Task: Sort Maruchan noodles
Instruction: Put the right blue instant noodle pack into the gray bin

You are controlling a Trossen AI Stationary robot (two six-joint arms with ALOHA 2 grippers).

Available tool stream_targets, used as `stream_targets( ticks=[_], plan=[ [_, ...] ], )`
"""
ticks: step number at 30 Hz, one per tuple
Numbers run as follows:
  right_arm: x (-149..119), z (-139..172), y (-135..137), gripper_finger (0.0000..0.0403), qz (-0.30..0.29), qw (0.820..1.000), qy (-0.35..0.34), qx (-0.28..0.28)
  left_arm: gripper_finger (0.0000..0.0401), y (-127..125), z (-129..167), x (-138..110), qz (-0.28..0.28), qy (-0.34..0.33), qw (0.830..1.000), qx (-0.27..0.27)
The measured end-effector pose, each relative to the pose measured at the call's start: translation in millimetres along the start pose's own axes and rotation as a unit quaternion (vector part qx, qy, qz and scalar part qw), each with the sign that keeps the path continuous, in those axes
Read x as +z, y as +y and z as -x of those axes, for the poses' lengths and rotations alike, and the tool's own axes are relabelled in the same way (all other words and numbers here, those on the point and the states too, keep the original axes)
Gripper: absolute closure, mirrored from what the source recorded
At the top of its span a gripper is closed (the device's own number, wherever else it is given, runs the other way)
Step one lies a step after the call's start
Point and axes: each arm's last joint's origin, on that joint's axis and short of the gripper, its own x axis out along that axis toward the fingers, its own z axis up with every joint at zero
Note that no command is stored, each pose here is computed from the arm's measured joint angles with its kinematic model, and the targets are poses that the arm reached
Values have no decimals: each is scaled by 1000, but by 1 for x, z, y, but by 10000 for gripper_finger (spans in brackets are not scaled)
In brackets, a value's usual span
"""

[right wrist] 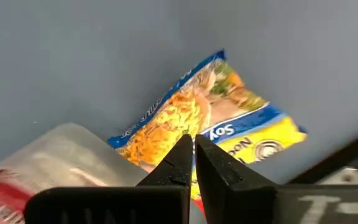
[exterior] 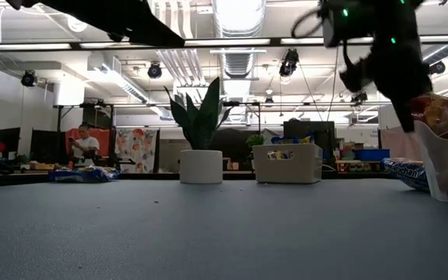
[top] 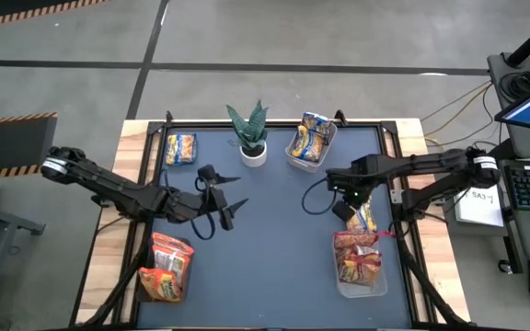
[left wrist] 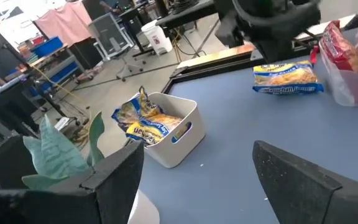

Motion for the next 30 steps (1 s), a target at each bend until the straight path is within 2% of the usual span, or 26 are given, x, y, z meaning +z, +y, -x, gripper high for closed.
stream_targets(
  ticks=[9,12,14,17,19,21,24,27,30],
  plan=[
    [-19,-48,-25,394,-76,995,48,-44,117,6,6,-3,33,-5,999,1],
    [-16,-56,-23,394,-71,997,20,-28,117,6,6,-2,34,-6,999,1],
    [-6,-57,-17,394,-58,998,-38,8,117,6,6,0,35,-9,999,1],
    [13,-43,-2,394,-20,986,-146,79,117,7,6,3,33,-13,999,2],
    [23,-23,9,394,15,969,-212,126,117,8,7,6,32,-15,999,3],
    [26,-3,14,394,36,955,-252,150,117,8,7,7,34,-17,999,3],
    [24,23,15,394,52,939,-292,172,117,8,7,7,34,-17,999,0],
    [18,37,12,394,50,930,-312,187,117,7,6,7,42,-16,999,-4],
    [10,37,6,394,33,938,-292,182,117,6,5,5,47,-12,999,-5]
  ],
)
